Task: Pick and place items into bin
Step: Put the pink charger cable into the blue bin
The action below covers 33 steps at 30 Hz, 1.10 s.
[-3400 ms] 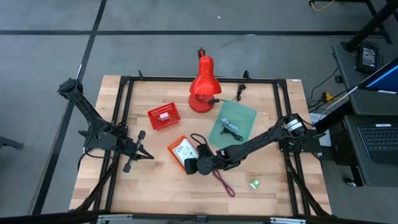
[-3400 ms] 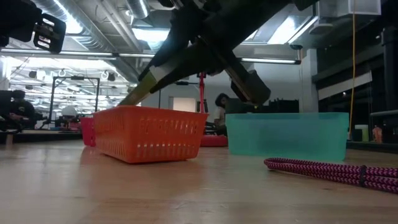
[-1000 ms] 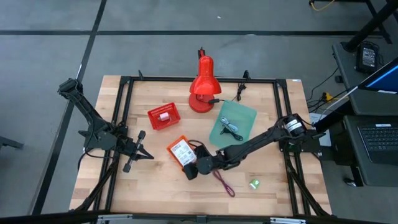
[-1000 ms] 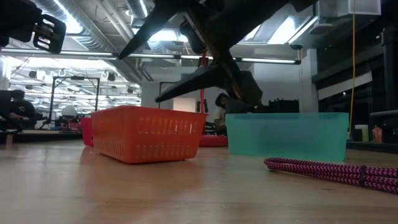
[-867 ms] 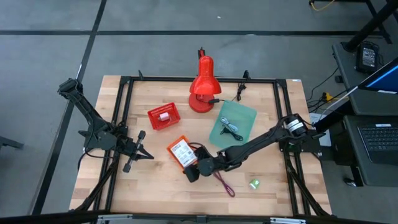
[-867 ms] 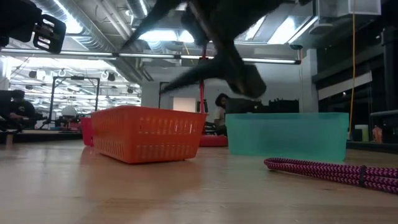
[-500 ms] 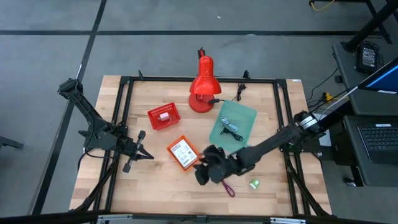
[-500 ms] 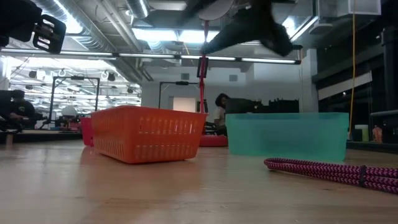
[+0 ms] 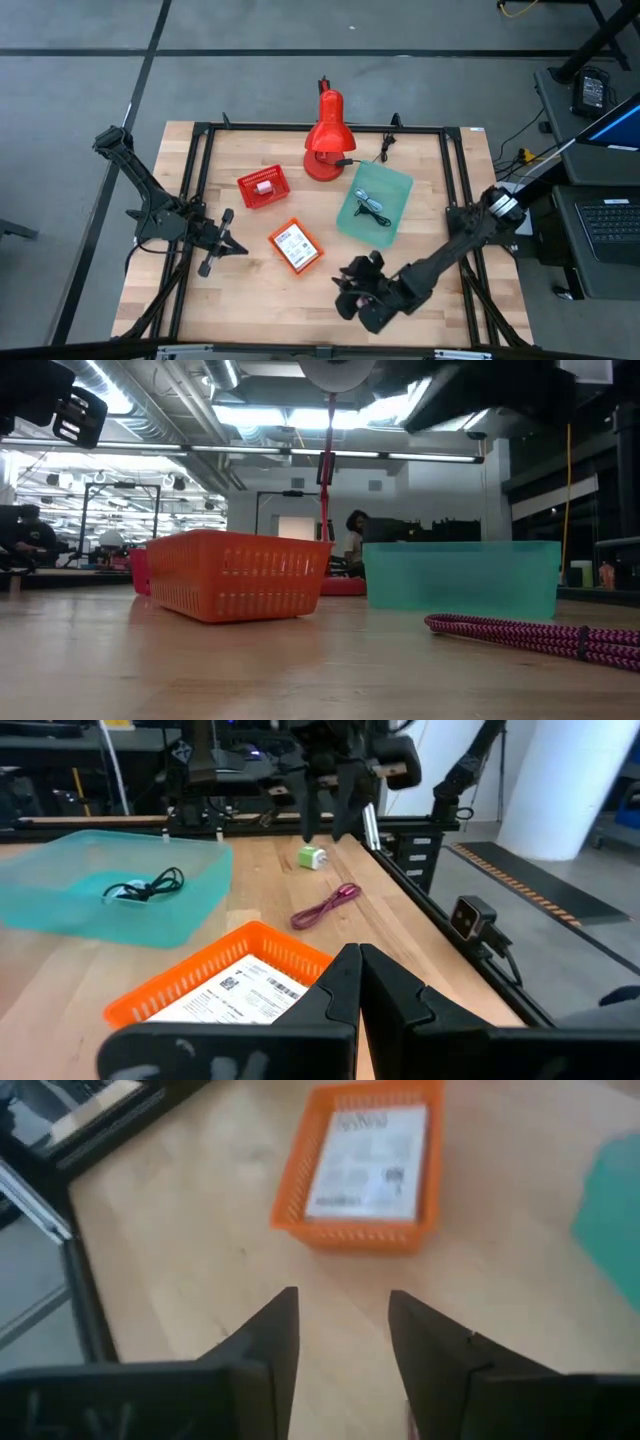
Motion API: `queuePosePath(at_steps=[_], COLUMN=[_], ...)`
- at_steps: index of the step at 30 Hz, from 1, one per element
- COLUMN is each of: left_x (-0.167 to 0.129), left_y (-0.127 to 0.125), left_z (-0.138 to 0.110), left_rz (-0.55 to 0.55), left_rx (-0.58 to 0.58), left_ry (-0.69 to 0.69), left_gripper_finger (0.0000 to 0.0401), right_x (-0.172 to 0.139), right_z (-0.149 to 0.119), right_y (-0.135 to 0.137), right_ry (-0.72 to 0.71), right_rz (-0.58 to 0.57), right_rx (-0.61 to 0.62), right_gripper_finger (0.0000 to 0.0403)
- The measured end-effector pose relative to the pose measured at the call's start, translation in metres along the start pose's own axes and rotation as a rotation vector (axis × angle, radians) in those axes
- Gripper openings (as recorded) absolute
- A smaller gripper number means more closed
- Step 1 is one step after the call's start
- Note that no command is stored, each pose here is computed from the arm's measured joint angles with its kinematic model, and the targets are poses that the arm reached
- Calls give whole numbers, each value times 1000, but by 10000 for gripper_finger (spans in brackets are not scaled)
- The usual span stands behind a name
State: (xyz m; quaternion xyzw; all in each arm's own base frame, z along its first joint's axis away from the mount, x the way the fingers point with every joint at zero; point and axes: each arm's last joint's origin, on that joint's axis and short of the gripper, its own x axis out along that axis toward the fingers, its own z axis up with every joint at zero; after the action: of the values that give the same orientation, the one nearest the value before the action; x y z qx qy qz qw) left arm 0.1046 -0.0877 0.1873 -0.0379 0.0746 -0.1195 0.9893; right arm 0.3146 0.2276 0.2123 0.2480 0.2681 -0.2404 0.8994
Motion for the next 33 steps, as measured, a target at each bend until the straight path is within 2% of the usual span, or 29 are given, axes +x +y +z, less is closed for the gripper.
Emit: queuePosePath(at_steps=[3, 11, 17, 27, 33], left_x=[0, 0, 0, 0, 0], left_y=[0, 0, 2, 2, 3], left_z=[0, 0, 0, 0, 1], left_rz=[8, 11, 58, 64, 97], left_rx=[0, 0, 0, 0, 2], left_ry=[-1, -2, -11, -12, -18], left_gripper_finger=[2, 2, 2, 2, 2], right_x=[-7, -16, -13, -7, -4], right_z=[-16, -30, -31, -26, -32], right_y=[-3, -2, -11, -17, -23], right_ry=[17, 251, 336, 369, 381], right_rz=[3, 52, -11, -49, -52], right_rx=[18, 62, 20, -40, -42], right_gripper_finger=[132, 132, 132, 132, 132])
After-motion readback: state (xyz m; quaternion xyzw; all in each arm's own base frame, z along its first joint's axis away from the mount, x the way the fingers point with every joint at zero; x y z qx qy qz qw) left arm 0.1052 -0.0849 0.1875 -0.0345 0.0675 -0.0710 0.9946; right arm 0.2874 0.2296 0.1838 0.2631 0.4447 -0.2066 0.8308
